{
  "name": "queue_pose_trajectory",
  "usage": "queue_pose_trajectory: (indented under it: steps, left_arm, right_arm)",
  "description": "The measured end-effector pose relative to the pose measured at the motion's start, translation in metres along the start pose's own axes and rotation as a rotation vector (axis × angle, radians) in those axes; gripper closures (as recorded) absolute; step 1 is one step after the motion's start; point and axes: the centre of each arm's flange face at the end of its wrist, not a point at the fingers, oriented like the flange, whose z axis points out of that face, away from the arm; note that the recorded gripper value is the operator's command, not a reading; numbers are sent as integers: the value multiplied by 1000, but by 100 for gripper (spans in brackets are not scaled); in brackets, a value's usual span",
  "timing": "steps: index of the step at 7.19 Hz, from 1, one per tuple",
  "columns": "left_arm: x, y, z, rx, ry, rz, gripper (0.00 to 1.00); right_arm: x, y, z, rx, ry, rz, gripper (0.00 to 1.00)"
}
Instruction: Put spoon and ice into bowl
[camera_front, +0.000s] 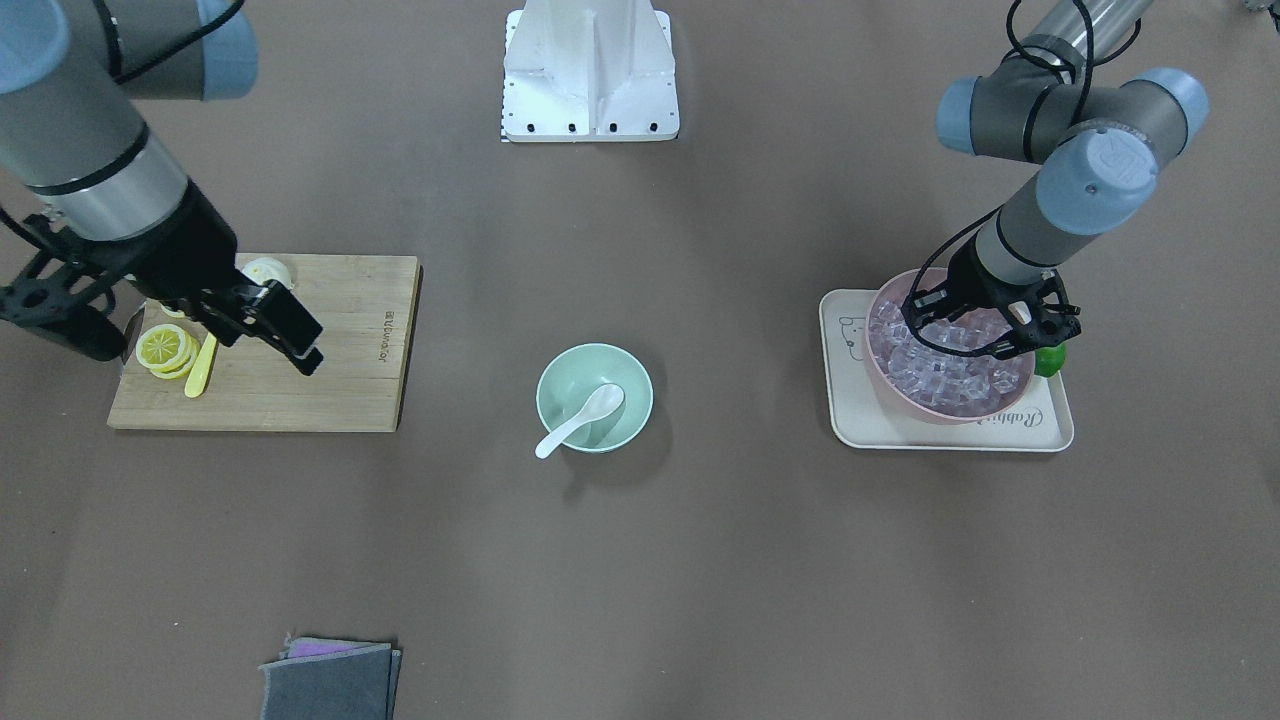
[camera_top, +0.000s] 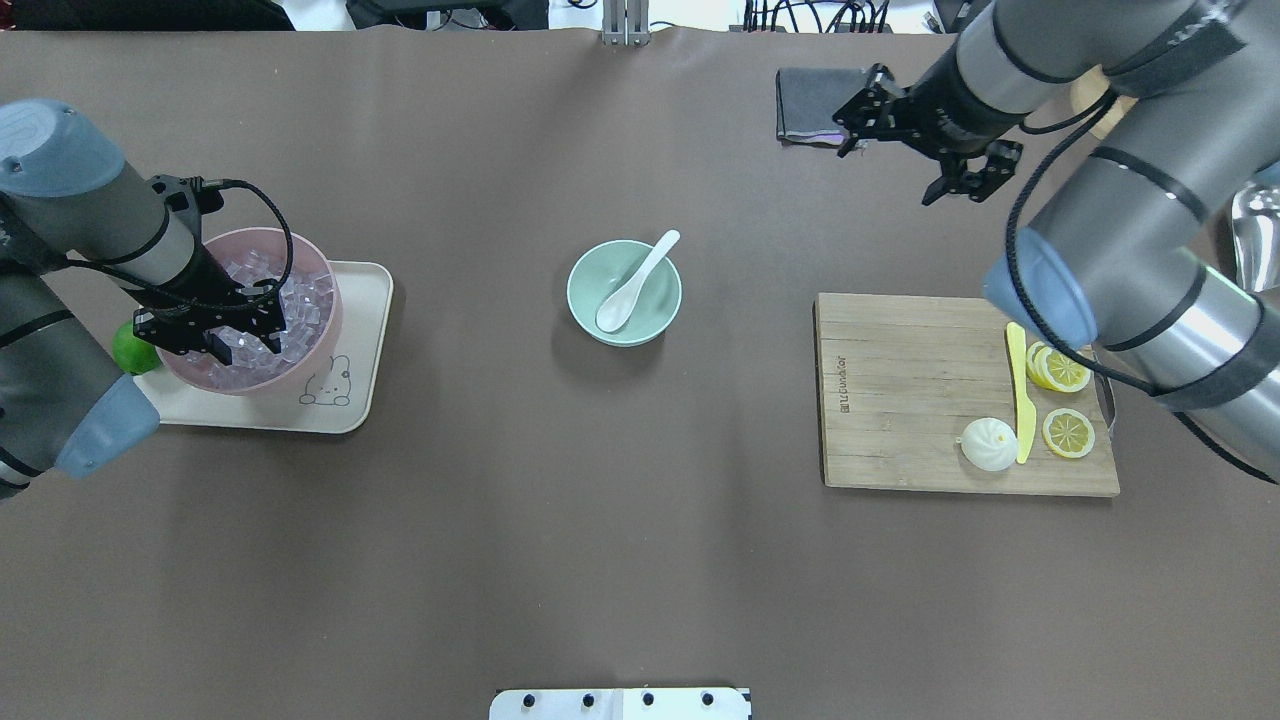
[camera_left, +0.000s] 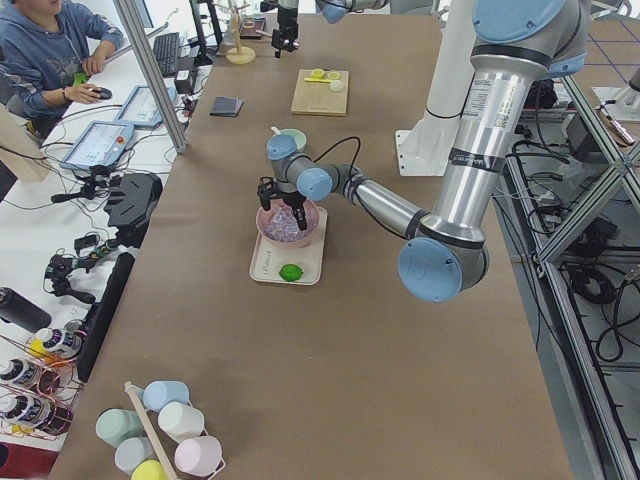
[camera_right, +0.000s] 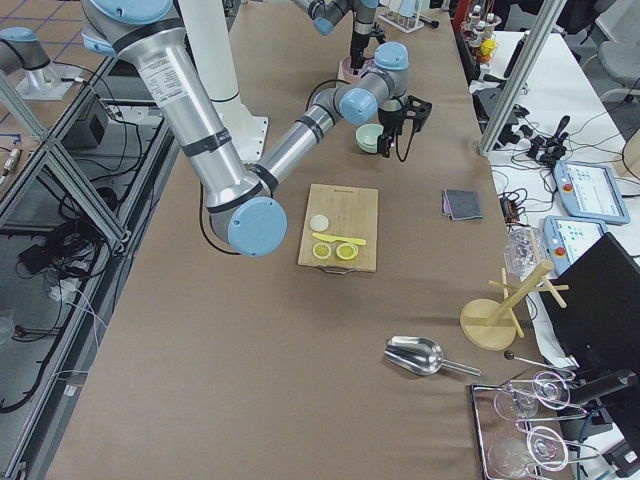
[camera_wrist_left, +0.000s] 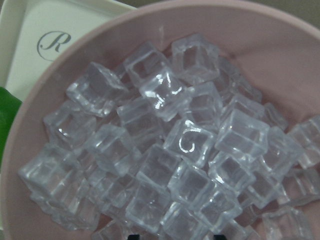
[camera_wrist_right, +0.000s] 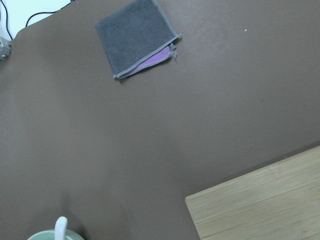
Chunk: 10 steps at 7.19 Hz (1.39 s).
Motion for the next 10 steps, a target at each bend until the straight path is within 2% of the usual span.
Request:
queue_pose_trajectory:
  steps: [3,4,5,6,10]
  left_arm:
    - [0,-4,-1,17,-8,-3,39]
    - [0,-5,-1,22,-12,-4,50]
    - [0,-6,-1,27,-15,-4,80]
    - [0,-7,-1,32,-17,-3,100]
    - [3,-6,-5,38,-11,5,100]
  right_arm:
    - [39,-24,-23,-10,-9,-20,0]
    - [44,-25,-26,-8,-11,-19,0]
    - [47,-24,-29,-6,-12,-18,0]
    - [50,-24,-31,-4,-13,-16,0]
    - [56,-21,-37,-5,-8,-6,0]
